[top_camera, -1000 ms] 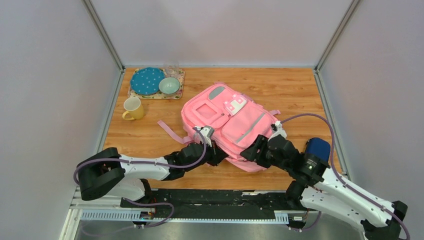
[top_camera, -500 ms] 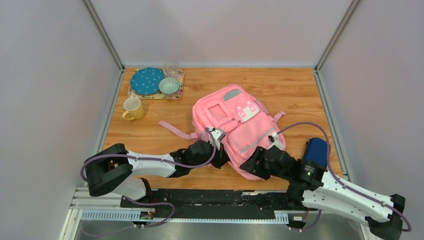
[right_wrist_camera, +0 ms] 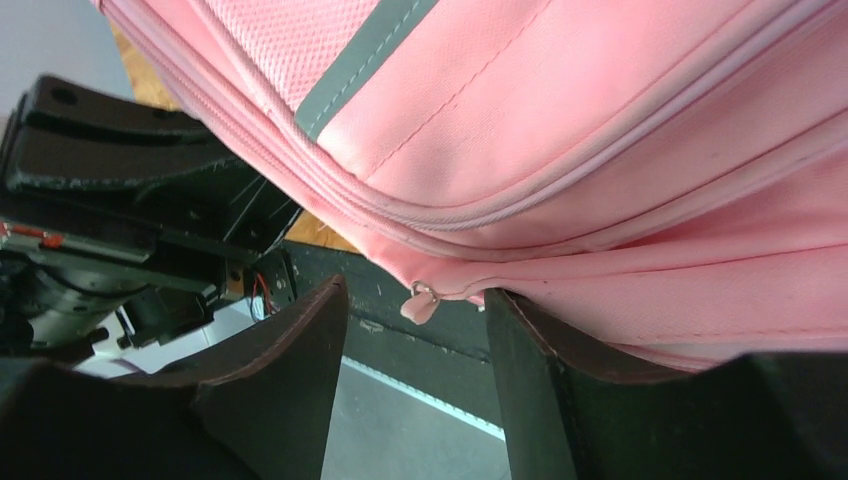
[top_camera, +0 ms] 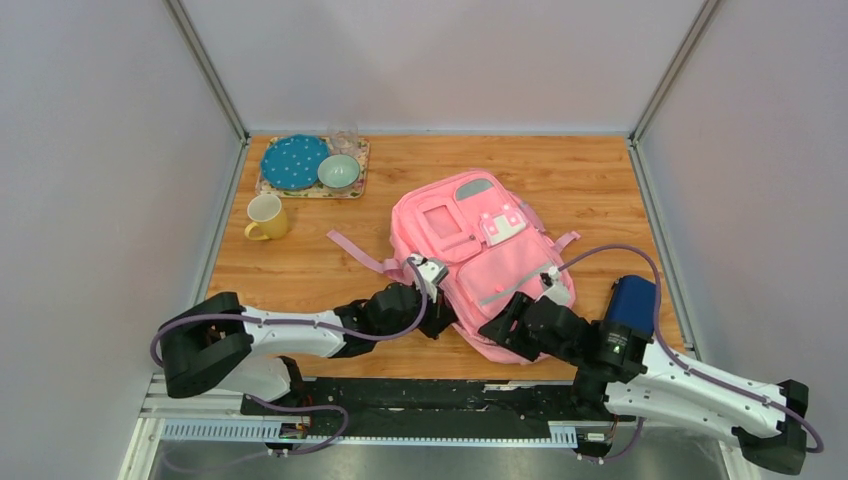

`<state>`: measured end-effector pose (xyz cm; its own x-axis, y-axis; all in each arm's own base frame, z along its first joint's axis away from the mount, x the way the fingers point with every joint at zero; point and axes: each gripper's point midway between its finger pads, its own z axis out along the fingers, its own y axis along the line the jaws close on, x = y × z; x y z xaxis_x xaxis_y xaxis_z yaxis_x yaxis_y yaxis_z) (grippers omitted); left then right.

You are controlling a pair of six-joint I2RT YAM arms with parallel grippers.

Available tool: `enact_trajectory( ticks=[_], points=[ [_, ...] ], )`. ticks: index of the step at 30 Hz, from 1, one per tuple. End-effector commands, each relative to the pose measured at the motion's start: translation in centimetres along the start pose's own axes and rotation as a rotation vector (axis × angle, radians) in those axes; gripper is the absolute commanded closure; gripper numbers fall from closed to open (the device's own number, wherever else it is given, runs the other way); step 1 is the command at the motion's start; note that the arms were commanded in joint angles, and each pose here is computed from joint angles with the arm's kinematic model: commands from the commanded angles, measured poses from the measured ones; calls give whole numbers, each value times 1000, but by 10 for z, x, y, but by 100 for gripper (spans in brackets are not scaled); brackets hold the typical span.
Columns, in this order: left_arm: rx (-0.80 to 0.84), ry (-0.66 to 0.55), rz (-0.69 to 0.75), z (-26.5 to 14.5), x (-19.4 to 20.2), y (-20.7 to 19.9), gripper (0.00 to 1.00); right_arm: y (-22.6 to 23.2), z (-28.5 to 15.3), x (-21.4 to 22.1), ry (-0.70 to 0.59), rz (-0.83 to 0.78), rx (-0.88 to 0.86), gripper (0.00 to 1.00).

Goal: Pack the student bag
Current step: Zip the student bag at the center of the board.

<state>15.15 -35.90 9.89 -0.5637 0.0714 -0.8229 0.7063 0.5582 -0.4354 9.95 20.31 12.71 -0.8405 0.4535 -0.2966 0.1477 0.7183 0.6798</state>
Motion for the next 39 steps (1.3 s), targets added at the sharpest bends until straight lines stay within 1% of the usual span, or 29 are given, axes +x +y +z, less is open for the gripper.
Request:
enact_trajectory(
  ticks=[1,3,4,5,6,7,10,14,18,19,21,24,28,31,35,36,37,38,39],
  points=[
    [45,-138,0,-21,-27,-15,100,4,8,-34,-183,24,12,41],
    [-5,-193,-27,-31,-34,-4,100,16,7,-44,-216,-8,0,40],
    [-38,-187,-60,-35,-24,6,100,17,11,-47,-222,-20,21,39],
    [-55,-207,-80,-39,-24,11,100,30,11,-52,-231,-21,-5,39],
    [-89,-247,-108,-44,-29,18,100,36,12,-51,-217,-53,-15,39],
    [-114,-246,-150,-47,-20,26,100,42,15,-52,-208,-63,-21,39],
    [-160,-283,-195,-54,-17,36,100,59,25,-49,-180,-94,-40,38],
    [-232,-318,-184,-60,-16,39,100,71,46,-46,-152,-135,-24,38],
    [-328,-375,-131,-69,-22,39,100,81,63,-45,-98,-175,-25,38],
    [-341,-359,-102,-70,-19,33,100,85,65,-50,-101,-174,-26,38],
    [-360,-369,-95,-72,-19,33,100,86,73,-51,-84,-211,-15,38],
    [-355,-345,-78,-70,-13,32,100,91,77,-61,-82,-256,-6,38],
    [-296,-308,-67,-63,-4,23,100,90,77,-82,-98,-262,-8,38],
    [-293,-267,-36,-53,4,21,100,94,68,-85,-81,-289,-36,37],
    [-313,-240,-2,-45,7,20,100,82,40,-84,-84,-289,-13,35],
    [-316,-232,1,-42,8,20,99,71,38,-78,-72,-278,1,35],
    [-319,-225,3,-42,9,20,93,68,34,-75,-67,-258,-6,35],
    [-321,-217,5,-41,11,21,91,69,23,-74,-77,-238,-45,34],
    [-306,-197,0,-39,16,20,89,66,20,-66,-53,-223,-67,34]
  ],
)
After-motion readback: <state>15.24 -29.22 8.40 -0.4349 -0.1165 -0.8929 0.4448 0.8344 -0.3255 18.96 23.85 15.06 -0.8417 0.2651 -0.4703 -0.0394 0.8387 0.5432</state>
